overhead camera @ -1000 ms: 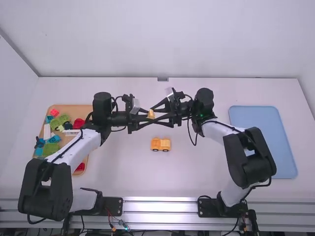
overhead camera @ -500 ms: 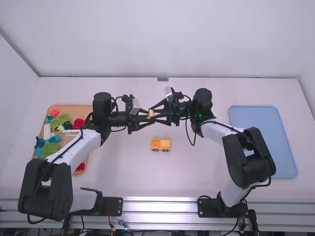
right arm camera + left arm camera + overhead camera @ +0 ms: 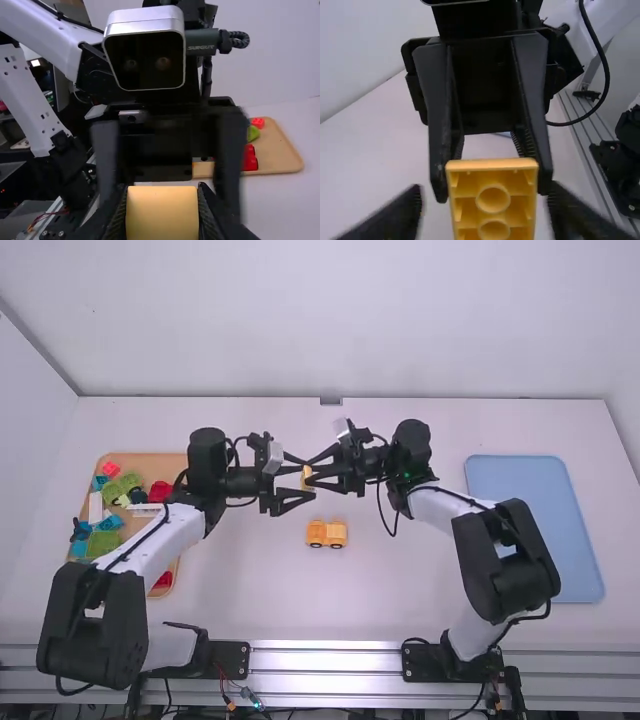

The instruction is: Assemble lego blocks to make yellow taxi

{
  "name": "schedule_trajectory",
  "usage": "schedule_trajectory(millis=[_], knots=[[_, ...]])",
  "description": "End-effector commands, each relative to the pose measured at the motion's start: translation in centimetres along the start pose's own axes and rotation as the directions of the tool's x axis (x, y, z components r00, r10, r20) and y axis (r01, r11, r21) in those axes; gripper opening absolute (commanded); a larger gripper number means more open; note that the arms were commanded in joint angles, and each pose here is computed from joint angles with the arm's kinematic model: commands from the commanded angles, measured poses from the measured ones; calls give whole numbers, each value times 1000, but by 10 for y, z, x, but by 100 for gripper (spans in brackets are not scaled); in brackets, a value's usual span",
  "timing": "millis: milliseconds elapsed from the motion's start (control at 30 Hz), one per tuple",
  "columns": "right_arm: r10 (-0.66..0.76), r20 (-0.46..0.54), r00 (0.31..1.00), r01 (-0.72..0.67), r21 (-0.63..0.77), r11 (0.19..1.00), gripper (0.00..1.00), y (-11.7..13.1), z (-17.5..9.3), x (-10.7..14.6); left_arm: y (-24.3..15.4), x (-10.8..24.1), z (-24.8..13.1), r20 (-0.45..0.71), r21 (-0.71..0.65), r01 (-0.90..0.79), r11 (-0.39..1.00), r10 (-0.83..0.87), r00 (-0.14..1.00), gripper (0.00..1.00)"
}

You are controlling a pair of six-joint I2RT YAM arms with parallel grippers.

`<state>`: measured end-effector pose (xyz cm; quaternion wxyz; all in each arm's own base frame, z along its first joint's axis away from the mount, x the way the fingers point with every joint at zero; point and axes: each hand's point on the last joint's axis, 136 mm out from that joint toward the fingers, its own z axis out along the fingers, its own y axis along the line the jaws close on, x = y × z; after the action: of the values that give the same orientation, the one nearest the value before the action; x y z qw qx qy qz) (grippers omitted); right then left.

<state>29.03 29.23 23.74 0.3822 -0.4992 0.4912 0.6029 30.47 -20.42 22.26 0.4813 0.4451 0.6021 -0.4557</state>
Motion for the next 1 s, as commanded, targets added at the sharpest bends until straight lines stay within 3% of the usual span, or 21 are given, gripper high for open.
schedule_trajectory(millis=[0,200,267,367,433,533,667,767,867,967], knots=[[-21,4,1000,21,-2,1000,20,-1,2,-8,5,4,1,-14,-35,1,999,-2,1000,99],[69,49,996,-78,220,972,14,-46,-24,-3,52,31,-13,-109,-321,56,946,-95,990,99],[159,53,986,-166,419,893,13,-82,-46,20,68,54,-25,-168,-447,97,889,-190,967,99],[261,15,965,-221,579,785,13,-108,-64,49,88,72,-43,-218,-593,76,801,-251,943,99],[311,-18,950,-229,635,738,11,-115,-69,62,98,79,-53,-226,-665,68,744,-287,931,99],[426,-107,898,-191,778,598,7,-128,-80,88,123,86,-85,-154,-836,89,542,-387,909,99],[510,-178,842,-109,869,482,6,-132,-84,96,133,81,-109,-143,-908,32,418,-382,913,99],[566,-256,784,-31,894,447,8,-124,-82,96,137,72,-126,-111,-943,20,331,-372,922,99],[634,-343,694,40,896,441,9,-106,-82,96,137,56,-145,-6,-975,74,208,-361,932,99],[654,-400,642,69,880,470,12,-91,-76,95,133,42,-153,25,-982,86,170,-331,943,99]])
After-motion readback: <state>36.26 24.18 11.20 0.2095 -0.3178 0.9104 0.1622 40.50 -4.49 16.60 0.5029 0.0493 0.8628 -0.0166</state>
